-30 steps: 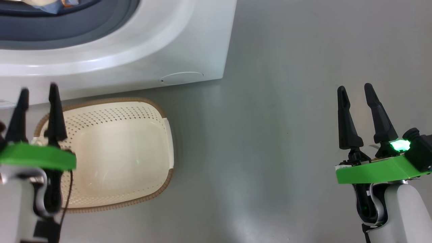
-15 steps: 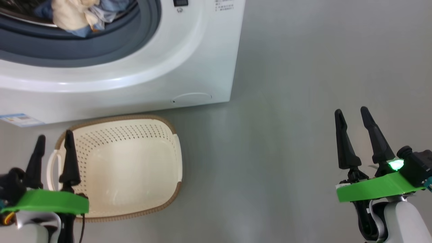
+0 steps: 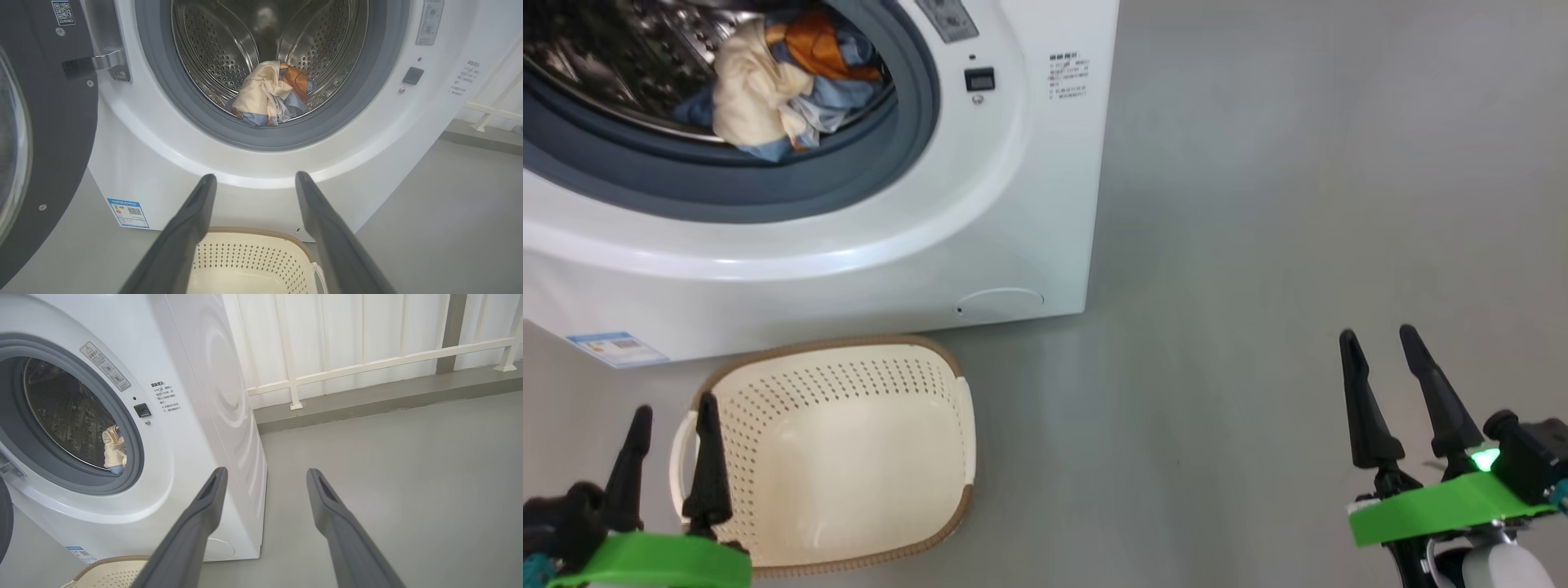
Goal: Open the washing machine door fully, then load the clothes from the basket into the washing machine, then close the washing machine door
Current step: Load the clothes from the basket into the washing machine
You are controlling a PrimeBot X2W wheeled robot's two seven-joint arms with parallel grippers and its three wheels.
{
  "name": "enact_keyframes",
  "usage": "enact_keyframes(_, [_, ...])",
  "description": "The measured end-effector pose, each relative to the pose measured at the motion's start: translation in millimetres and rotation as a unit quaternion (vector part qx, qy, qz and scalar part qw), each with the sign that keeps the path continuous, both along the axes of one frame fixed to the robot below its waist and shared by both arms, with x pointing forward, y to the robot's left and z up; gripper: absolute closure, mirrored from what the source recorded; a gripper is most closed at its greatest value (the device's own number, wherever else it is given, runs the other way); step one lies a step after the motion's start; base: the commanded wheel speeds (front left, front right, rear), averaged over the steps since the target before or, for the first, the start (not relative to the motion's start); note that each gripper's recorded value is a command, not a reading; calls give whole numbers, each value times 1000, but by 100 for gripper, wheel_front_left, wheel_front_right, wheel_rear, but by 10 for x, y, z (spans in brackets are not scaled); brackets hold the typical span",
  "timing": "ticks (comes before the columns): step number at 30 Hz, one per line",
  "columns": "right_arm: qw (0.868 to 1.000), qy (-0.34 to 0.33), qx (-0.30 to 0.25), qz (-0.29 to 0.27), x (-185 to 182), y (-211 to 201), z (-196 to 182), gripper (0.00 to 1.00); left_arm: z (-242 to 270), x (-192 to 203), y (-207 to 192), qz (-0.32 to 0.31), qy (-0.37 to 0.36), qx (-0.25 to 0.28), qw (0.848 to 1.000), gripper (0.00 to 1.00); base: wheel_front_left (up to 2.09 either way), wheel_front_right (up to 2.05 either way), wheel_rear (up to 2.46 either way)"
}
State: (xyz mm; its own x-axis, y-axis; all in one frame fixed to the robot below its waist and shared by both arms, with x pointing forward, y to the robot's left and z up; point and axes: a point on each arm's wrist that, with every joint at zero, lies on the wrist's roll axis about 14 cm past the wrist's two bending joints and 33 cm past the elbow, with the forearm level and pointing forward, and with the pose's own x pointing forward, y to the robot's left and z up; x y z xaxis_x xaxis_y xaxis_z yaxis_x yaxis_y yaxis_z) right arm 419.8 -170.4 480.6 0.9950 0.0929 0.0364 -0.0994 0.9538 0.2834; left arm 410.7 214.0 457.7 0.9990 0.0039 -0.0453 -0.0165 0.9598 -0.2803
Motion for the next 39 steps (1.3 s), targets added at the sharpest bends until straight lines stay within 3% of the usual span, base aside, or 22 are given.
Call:
enact_keyframes(20, [1000,7,-4,-21,-433,-167,27,0,184,-513,262,41,-17,7,999,0,0,0,0])
enact_keyframes(39, [1000,8,-3,-23,-423,-174,14,0,217,-499,274,43,-23,7,999,0,0,0,0])
